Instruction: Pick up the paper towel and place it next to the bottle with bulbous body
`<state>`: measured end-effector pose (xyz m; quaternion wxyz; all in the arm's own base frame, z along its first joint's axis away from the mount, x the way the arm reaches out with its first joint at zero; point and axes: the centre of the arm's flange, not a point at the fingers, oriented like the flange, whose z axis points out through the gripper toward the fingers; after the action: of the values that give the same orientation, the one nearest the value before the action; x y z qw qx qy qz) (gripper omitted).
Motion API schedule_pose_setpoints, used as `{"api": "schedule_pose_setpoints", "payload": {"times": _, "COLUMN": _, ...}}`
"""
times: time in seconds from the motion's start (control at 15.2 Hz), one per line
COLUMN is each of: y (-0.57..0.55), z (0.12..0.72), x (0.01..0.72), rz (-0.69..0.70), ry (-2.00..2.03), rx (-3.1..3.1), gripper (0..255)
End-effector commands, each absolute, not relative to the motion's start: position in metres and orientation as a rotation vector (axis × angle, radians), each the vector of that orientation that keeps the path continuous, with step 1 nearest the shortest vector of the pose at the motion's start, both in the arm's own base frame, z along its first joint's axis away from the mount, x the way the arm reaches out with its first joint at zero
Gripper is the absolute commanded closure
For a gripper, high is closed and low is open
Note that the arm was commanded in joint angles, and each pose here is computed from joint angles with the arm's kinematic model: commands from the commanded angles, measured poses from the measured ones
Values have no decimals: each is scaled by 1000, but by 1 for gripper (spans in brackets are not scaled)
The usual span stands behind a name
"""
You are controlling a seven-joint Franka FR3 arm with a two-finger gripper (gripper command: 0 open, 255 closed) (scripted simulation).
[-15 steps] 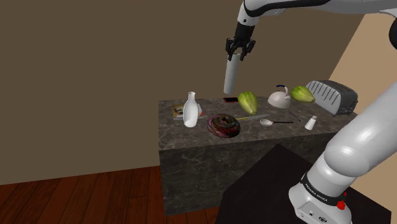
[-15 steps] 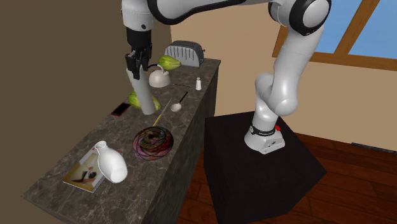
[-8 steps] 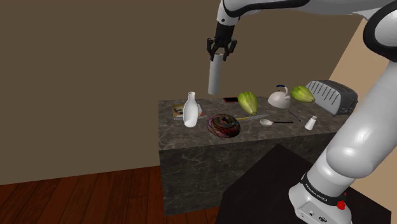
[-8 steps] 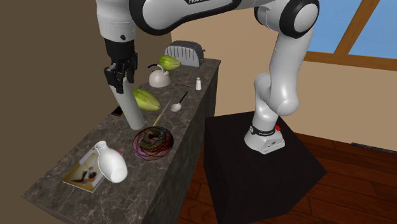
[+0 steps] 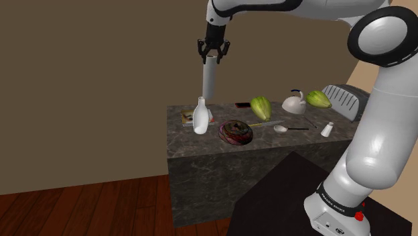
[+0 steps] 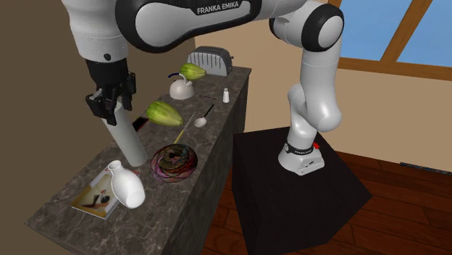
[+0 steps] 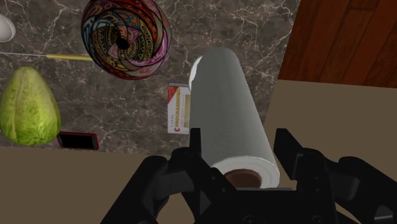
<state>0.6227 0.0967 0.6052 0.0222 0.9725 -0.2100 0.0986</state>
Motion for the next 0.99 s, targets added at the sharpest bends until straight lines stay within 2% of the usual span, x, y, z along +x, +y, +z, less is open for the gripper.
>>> {"api": "schedule_pose_setpoints", "payload": {"times": 0.0, "y": 100, "z": 595, "x": 625, "rz": 306, "ry": -652, "rx": 3012, "gripper": 255}}
{"api": "schedule_pose_setpoints", "payload": {"times": 0.92, "y": 100, "z": 521, "x": 625, "rz": 306, "ry": -652, "rx": 3012, "gripper": 255}}
